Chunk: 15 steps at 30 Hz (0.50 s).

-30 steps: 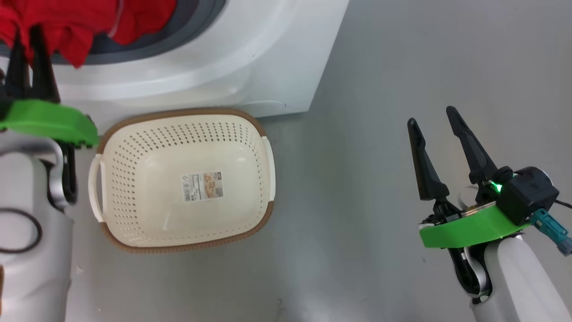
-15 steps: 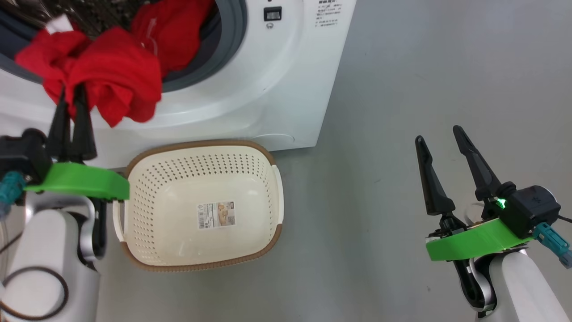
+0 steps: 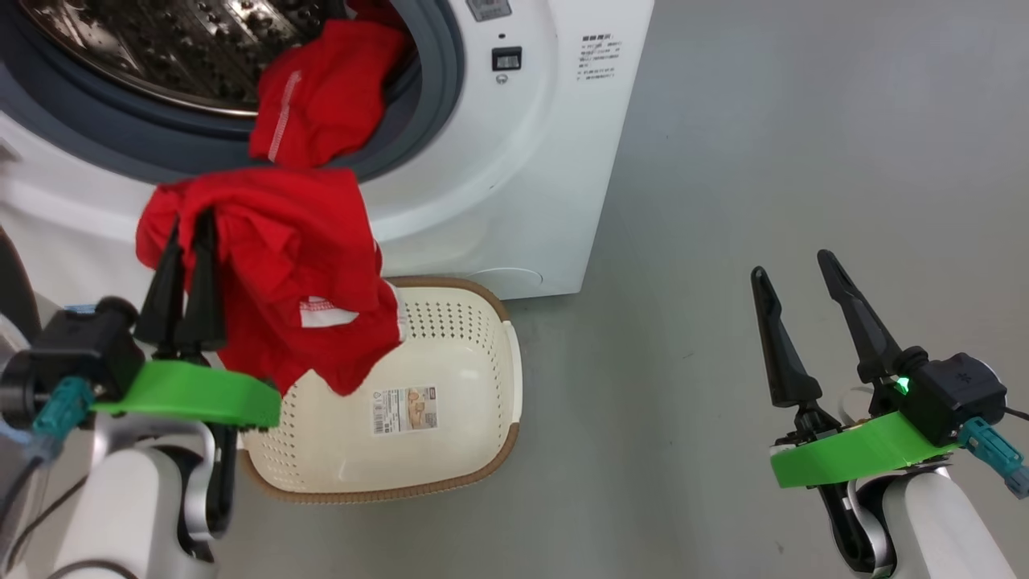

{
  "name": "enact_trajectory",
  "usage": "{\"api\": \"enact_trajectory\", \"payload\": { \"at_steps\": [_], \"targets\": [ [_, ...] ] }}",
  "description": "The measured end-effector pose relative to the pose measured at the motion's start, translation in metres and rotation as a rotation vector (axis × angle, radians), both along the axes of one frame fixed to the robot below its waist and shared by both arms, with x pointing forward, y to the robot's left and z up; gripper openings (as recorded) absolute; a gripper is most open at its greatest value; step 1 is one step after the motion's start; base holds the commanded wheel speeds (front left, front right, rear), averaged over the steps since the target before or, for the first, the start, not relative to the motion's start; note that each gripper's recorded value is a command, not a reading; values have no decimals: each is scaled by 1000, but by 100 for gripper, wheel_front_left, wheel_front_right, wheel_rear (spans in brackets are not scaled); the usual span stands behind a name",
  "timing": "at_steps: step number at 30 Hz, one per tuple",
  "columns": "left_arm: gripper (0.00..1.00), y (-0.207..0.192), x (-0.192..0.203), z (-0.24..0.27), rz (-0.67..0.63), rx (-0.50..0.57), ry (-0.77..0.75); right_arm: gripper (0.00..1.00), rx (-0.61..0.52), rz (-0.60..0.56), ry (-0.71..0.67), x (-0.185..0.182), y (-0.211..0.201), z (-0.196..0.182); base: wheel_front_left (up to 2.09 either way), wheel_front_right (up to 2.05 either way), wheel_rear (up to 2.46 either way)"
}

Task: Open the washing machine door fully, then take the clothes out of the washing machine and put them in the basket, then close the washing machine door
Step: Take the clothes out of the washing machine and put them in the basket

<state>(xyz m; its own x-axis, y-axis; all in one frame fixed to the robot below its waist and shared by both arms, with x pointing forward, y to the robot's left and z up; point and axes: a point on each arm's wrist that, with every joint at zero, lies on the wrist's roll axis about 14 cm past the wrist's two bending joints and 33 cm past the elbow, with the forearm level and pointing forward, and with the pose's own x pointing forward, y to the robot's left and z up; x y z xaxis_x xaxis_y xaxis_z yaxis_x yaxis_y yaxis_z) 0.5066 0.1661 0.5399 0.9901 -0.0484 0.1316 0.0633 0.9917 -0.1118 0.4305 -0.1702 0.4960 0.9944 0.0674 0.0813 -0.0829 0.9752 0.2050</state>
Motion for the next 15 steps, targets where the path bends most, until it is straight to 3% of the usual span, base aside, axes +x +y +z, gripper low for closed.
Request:
{"api": "enact_trajectory", "payload": {
  "at_steps": [15],
  "targets": [
    [0,-13,-17,-60,-3,-21,167,100,1,0,6,3,0,-3,0,0,0]
  ]
}}
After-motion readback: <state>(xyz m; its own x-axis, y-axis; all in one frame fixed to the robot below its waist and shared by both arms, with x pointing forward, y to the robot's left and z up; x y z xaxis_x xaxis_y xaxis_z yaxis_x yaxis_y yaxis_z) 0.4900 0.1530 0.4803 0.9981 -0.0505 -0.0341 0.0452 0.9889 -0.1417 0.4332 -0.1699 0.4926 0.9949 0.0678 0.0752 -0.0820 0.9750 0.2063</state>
